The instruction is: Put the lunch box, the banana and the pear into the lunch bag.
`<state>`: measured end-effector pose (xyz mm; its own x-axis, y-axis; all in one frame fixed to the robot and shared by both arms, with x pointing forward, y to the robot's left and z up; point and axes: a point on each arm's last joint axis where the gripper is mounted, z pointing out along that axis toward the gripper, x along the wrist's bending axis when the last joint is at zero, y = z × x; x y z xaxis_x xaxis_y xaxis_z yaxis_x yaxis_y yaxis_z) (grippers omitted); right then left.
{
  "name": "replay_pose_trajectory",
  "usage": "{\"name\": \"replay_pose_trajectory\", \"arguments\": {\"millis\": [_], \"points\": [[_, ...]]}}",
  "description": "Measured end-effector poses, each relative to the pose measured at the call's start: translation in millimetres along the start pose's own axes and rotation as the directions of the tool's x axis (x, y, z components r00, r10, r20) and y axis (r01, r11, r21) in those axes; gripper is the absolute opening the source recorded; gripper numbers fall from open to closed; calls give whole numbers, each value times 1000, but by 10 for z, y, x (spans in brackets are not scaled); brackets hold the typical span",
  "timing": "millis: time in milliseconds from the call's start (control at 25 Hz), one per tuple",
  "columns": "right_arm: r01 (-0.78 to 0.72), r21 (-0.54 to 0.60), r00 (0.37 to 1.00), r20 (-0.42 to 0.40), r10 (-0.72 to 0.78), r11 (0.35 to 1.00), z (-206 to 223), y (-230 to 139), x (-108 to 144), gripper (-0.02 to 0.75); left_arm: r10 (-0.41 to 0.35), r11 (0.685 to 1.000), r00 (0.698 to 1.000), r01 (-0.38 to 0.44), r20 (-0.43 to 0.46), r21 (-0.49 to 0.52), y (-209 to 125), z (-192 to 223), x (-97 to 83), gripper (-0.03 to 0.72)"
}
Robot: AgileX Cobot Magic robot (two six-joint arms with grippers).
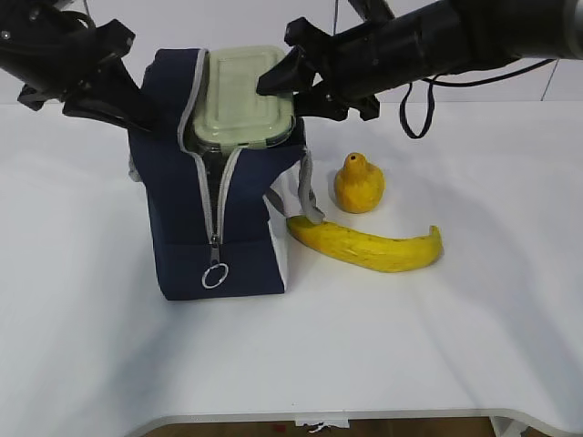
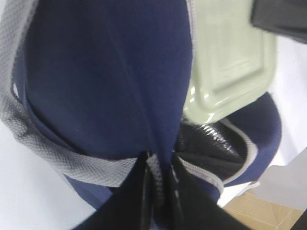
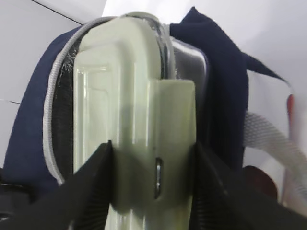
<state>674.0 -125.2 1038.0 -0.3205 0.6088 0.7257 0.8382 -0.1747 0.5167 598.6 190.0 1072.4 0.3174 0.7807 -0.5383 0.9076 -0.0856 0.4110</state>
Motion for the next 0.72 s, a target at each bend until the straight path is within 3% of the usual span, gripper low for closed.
{"name": "replay_pose_trajectory", "arguments": {"millis": [280, 720], "points": [[-19, 24, 998, -53, 21, 1000, 179, -128, 185, 363, -14, 1000, 1000, 14, 20, -2, 3, -8, -6, 15], [-102, 93, 994, -18, 105, 990, 619, -320, -202, 362, -24, 1000, 998, 25, 55, -15, 15, -9, -38, 15]]}}
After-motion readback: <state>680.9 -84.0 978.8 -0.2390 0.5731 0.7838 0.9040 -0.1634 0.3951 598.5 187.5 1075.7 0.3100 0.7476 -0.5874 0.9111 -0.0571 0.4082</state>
